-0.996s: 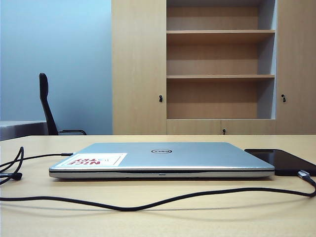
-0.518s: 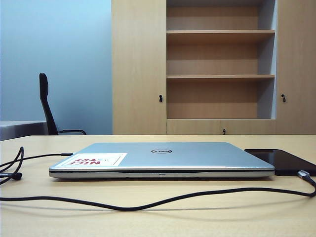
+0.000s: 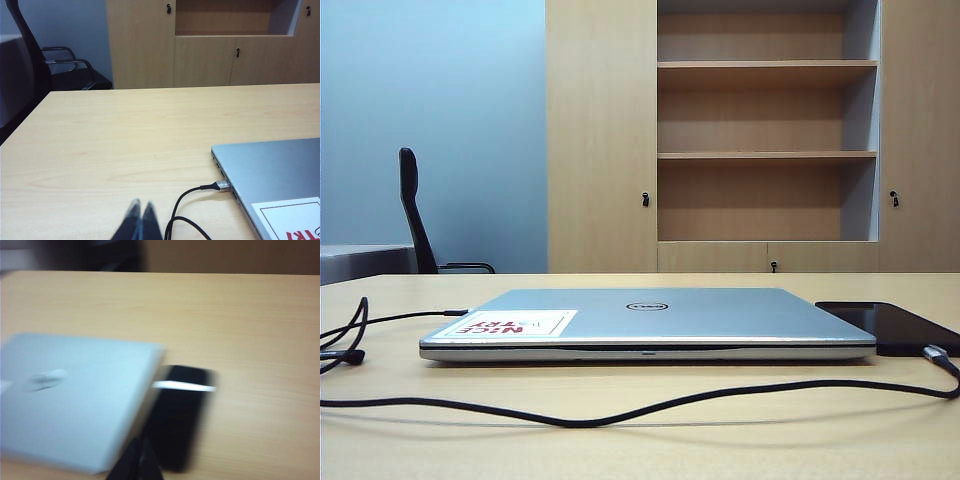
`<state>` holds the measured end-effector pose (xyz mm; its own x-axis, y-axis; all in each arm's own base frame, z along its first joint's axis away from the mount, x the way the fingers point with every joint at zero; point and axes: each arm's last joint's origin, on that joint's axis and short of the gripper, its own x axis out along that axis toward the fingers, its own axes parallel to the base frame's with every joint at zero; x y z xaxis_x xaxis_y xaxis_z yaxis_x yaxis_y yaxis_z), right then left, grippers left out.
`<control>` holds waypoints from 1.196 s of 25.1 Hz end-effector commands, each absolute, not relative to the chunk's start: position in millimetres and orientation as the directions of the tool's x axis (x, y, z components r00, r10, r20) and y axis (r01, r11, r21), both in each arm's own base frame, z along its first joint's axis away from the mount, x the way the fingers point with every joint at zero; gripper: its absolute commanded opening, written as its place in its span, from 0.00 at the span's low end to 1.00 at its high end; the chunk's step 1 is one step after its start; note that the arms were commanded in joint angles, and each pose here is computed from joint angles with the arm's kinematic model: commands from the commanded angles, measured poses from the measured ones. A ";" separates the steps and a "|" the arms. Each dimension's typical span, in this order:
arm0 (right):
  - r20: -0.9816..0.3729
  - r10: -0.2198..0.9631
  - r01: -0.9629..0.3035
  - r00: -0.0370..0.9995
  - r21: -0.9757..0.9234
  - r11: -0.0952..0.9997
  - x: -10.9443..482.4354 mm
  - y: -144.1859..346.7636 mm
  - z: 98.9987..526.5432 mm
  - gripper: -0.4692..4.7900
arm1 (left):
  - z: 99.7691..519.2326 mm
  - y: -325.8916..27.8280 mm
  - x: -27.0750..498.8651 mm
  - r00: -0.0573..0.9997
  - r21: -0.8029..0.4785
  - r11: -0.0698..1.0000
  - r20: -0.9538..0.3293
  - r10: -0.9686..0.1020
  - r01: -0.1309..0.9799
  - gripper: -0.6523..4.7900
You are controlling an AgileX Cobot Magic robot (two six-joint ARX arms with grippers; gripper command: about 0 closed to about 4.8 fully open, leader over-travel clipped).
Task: Pick up the charging cable and the phone, plug the charging cable into the charging port on the phone, and finally place them back on the table.
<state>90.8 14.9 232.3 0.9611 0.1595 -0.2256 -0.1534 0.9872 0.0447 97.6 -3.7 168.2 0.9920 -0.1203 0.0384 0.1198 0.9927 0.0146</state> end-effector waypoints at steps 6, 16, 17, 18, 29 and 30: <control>0.061 -0.164 0.164 0.985 0.006 0.986 89.4 -4.0 194.2 0.11 | 169.4 -3.8 97.5 0.991 0.020 0.992 0.051 -0.123 0.122 0.11; 0.092 -0.021 0.021 0.996 0.000 1.000 97.1 -2.3 172.6 0.11 | 169.4 -3.8 97.5 0.991 0.020 0.992 0.051 -0.123 0.122 0.11; 0.091 -0.021 0.021 0.996 0.000 1.000 97.1 -2.3 172.5 0.11 | 169.4 -3.8 97.5 0.991 0.020 0.992 0.051 -0.123 0.122 0.11; 0.089 -0.022 0.022 0.996 0.000 1.000 97.1 -2.3 172.3 0.11 | 169.4 -3.8 97.5 0.991 0.020 0.992 0.051 -0.123 0.122 0.11; 0.083 -0.122 0.122 0.989 0.007 0.992 96.9 -5.5 171.7 0.11 | 169.4 -3.8 97.5 0.991 0.020 0.992 0.051 -0.123 0.122 0.11; 0.083 -0.119 0.119 0.989 0.007 0.993 96.9 -5.4 171.7 0.11 | 169.4 -3.8 97.5 0.991 0.020 0.992 0.051 -0.123 0.122 0.11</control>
